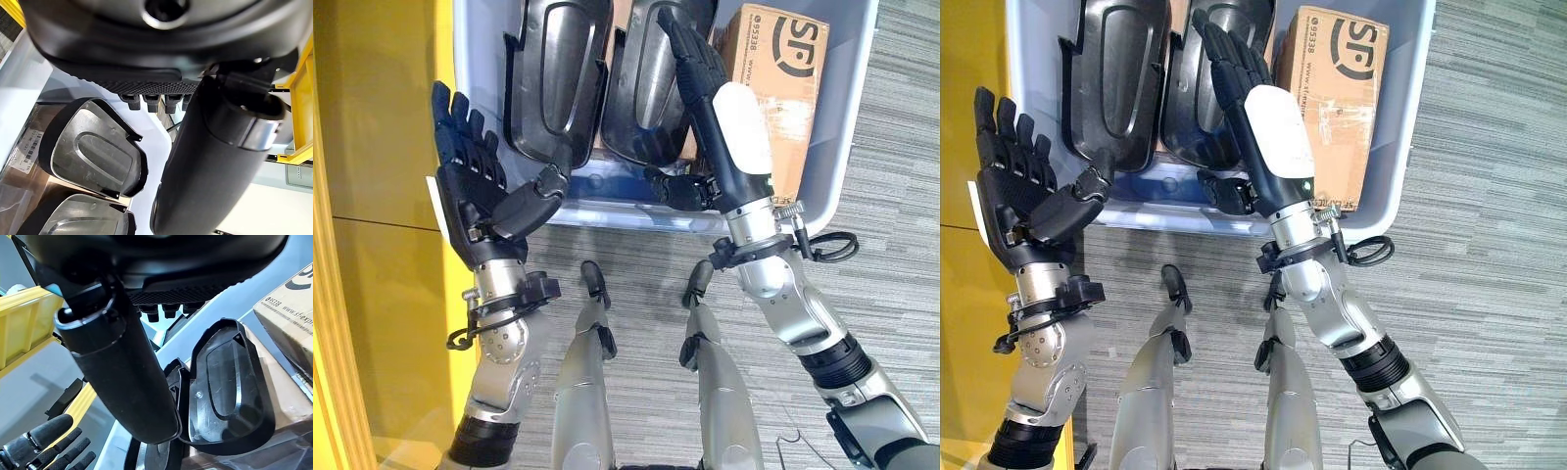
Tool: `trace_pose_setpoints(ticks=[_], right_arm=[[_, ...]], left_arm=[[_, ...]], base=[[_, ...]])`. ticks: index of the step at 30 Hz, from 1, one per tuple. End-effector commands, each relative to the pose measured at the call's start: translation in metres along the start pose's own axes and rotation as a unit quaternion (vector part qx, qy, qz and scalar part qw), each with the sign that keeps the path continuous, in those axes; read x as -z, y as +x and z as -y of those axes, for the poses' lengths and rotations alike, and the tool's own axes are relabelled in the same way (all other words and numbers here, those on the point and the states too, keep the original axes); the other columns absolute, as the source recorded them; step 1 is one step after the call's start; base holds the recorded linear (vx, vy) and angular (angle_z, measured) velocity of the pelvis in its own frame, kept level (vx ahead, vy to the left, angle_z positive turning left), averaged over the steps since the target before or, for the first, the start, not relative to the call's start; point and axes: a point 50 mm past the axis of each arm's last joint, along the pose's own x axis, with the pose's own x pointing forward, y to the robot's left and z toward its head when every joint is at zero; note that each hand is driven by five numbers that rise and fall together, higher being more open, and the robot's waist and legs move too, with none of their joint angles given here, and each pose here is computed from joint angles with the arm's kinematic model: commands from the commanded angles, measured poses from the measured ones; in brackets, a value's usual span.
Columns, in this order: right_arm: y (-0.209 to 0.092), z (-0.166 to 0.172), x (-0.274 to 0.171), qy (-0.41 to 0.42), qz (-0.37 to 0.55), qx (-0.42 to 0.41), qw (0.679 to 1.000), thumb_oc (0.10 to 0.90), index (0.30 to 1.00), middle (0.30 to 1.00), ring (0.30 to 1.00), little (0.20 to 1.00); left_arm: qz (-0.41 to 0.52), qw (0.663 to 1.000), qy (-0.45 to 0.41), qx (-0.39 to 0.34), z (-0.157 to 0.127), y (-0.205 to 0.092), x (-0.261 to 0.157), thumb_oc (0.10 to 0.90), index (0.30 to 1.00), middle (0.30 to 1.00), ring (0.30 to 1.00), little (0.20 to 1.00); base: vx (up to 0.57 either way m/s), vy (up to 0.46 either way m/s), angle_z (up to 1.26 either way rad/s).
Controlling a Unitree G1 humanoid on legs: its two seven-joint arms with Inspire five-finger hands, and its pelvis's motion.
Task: Move parts from the plastic box to the shelf.
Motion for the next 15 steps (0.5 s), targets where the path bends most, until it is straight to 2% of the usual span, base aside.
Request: trace_pose_setpoints(ticks=[1,15], right_arm=[[0.024,0.024,-0.045,0.044,0.116,0.081,0.989,0.900,1.000,1.000,1.000,1.000],[0.024,0.007,-0.036,0.093,0.072,0.099,0.988,0.900,1.000,1.000,1.000,1.000]], left_arm=[[0.128,0.991,-0.028,0.041,0.012,-0.002,-0.050,0.900,1.000,1.000,1.000,1.000],[0.128,0.990,-0.039,0.033,0.017,-0.003,-0.048,0.900,1.000,1.000,1.000,1.000]], base=[[0.00,0.000,0.00],[0.00,0.016,0.01]])
